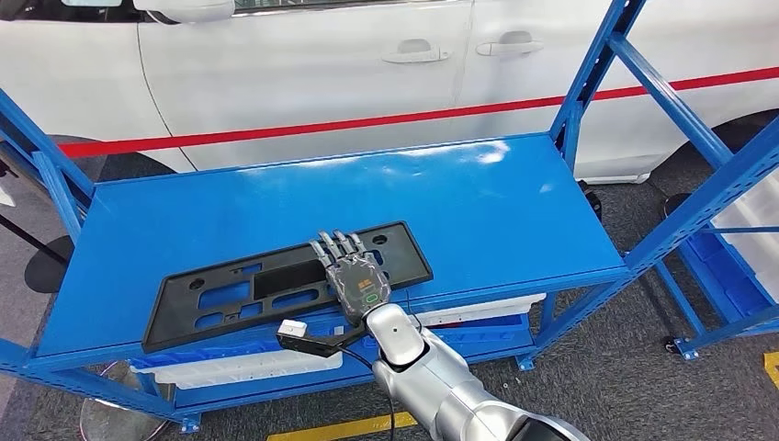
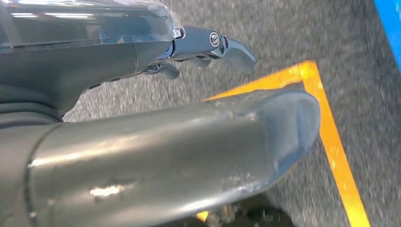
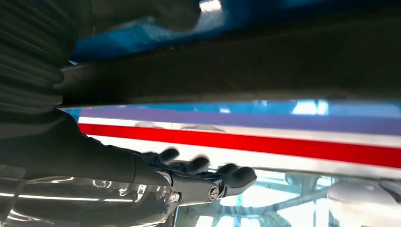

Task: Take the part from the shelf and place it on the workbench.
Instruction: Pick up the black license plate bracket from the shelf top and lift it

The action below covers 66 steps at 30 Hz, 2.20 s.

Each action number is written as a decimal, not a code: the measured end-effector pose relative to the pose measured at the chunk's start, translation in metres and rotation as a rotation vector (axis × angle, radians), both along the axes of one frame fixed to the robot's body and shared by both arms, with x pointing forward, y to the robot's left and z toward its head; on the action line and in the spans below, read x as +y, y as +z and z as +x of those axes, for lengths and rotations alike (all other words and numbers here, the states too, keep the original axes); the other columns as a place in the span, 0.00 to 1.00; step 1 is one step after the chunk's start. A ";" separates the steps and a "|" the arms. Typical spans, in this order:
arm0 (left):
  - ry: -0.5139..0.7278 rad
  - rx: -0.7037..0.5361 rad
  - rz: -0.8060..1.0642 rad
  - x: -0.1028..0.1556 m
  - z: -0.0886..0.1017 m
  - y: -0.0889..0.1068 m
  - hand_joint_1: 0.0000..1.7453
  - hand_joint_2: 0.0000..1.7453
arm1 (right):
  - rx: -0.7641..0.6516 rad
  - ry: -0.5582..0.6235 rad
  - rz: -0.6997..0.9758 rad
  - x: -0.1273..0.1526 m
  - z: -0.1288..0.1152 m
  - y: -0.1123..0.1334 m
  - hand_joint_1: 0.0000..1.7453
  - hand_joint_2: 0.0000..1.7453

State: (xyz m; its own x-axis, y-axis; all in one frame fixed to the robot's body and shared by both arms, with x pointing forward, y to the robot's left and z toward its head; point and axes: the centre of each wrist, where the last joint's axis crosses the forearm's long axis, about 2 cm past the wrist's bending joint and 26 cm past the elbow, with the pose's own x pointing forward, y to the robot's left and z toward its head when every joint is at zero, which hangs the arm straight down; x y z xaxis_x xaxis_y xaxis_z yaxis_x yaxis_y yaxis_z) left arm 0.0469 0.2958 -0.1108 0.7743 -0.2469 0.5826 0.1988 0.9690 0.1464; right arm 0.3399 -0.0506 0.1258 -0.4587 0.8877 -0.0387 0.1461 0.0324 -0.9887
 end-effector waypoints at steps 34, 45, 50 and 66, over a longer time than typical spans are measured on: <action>0.007 0.015 -0.003 -0.001 -0.002 0.000 0.00 0.00 | 0.035 0.075 0.251 -0.005 -0.001 -0.001 1.00 1.00; 0.105 0.042 -0.019 -0.011 -0.014 -0.001 0.00 0.00 | 0.046 0.263 0.950 0.004 -0.028 0.077 1.00 1.00; 0.154 0.043 -0.028 -0.014 -0.016 -0.002 0.00 0.00 | 0.059 0.392 1.242 -0.019 -0.044 0.115 1.00 1.00; 0.254 0.038 -0.047 -0.032 -0.020 -0.001 0.00 0.00 | 0.075 0.364 1.527 -0.092 -0.110 0.068 1.00 1.00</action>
